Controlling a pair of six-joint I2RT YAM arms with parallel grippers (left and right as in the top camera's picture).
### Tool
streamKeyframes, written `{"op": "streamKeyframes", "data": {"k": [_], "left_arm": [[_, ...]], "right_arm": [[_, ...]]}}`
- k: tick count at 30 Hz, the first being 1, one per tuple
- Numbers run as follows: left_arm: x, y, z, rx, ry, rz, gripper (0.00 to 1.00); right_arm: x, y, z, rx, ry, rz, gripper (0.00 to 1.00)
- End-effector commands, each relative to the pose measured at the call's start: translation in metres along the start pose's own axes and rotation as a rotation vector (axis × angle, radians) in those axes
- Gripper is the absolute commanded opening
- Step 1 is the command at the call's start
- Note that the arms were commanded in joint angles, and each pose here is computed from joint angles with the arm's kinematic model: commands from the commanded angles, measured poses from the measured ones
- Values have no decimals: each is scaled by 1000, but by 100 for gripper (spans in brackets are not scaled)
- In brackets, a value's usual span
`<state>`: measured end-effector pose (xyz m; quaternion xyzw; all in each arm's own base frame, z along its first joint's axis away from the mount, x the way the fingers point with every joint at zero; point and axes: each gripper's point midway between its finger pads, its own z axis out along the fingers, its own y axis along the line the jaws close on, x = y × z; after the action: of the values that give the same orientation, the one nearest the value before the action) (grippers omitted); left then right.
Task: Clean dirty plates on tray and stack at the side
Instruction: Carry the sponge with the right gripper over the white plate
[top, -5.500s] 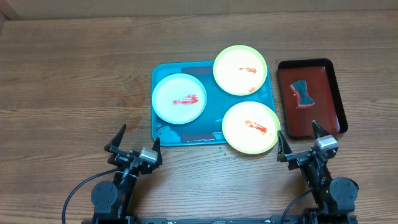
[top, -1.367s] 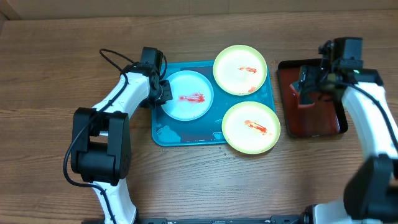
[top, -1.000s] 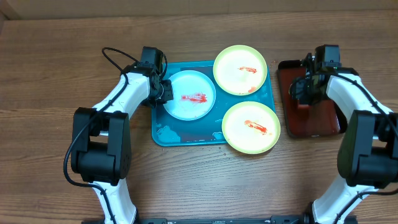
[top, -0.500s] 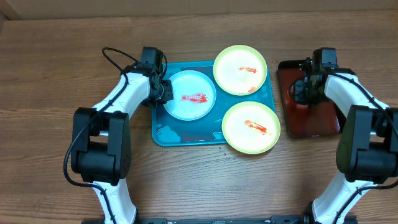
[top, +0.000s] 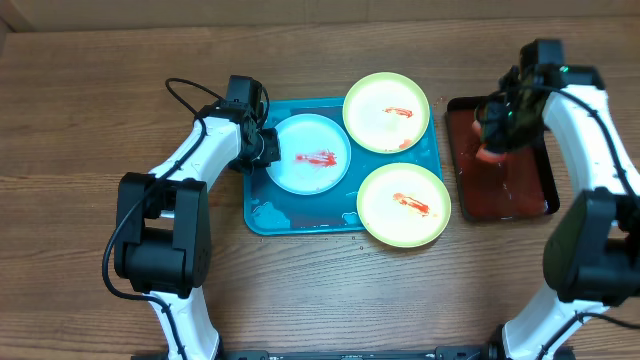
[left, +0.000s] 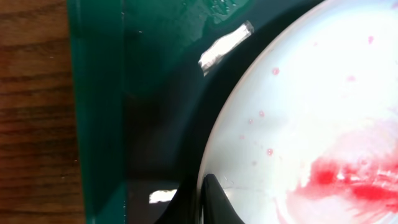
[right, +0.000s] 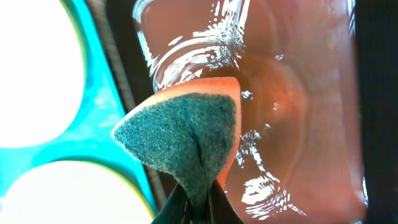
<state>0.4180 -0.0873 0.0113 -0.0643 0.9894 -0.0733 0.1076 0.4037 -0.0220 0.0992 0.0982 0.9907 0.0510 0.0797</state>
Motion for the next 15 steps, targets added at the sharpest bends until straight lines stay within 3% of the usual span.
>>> {"op": "streamKeyframes", "data": {"k": [1, 7, 15], "left_arm": [[17, 0, 13, 14, 65, 21, 4], [22, -14, 12, 98, 93, 18, 4], [25, -17, 12, 118, 107, 16, 4]], "right_arm": [[-9, 18, -37, -78, -64, 11, 4], [0, 107, -44, -372, -48, -107, 4], [22, 234, -20, -329, -119, -161, 4]]}}
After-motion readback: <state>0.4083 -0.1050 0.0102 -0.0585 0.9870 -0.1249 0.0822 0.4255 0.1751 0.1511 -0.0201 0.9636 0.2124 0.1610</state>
